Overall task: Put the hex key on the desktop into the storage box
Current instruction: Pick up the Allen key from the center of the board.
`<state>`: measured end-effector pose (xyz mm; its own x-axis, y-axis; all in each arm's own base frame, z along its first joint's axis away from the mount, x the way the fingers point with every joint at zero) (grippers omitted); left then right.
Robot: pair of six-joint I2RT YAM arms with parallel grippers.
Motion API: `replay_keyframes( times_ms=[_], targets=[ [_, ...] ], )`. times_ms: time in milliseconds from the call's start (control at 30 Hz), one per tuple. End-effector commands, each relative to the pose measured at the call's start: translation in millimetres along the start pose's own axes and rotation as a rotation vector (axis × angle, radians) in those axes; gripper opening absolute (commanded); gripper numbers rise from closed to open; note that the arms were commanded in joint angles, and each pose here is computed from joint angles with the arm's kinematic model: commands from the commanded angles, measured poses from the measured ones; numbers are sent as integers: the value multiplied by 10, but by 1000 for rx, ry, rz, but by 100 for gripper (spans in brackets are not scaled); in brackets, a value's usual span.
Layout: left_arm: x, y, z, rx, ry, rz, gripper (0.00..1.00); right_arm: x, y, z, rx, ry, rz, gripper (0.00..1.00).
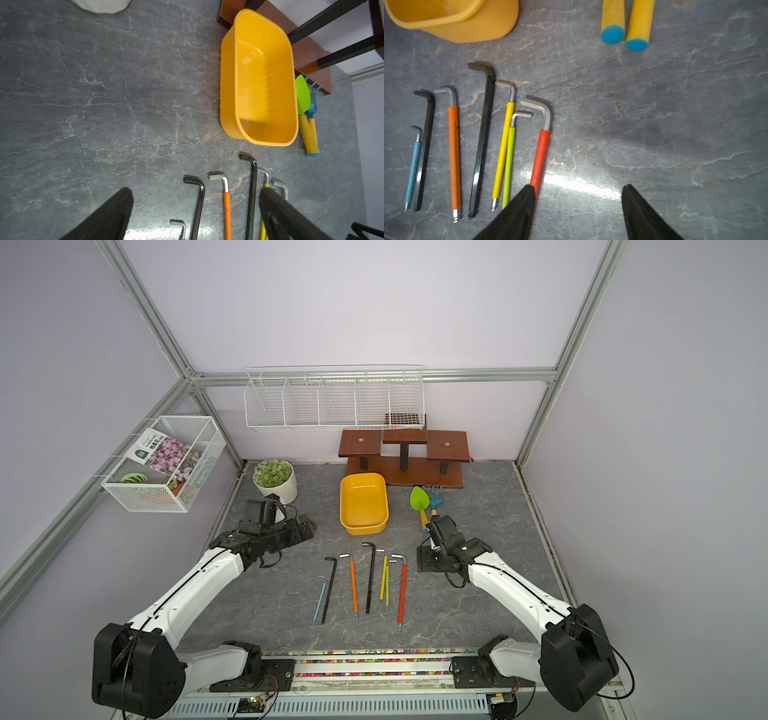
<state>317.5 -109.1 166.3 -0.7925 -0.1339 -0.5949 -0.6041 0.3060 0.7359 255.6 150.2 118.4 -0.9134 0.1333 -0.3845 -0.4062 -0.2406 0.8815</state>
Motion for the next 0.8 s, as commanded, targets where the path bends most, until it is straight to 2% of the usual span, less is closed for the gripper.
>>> replay_keyframes(
  times_ms=[0,267,667,767],
  targets=[
    [59,-13,32,-10,-26,-2,99,72,-88,97,-1,-24,32,70],
    [120,-54,88,-14,-32,-37,99,174,-313,299,21,12,86,70],
    [254,-182,178,-34,-47,-27,99,350,-611,444,111,72,180,67],
    [279,-228,196,-41,-49,-8,99,398,-694,459,154,99,211,60]
  ],
)
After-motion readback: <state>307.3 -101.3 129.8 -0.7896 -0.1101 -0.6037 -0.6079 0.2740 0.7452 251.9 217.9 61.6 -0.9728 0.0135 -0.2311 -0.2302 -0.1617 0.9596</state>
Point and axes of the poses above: each gripper's point midway between its finger pads, its own y axis back along the fingers, its own z axis along the line the jaws close on, x = y × z, the point moved 2 cm from there along y, back along the fingers, and after that the axes turned 10 degrees about -y, right-handed, at the moved point
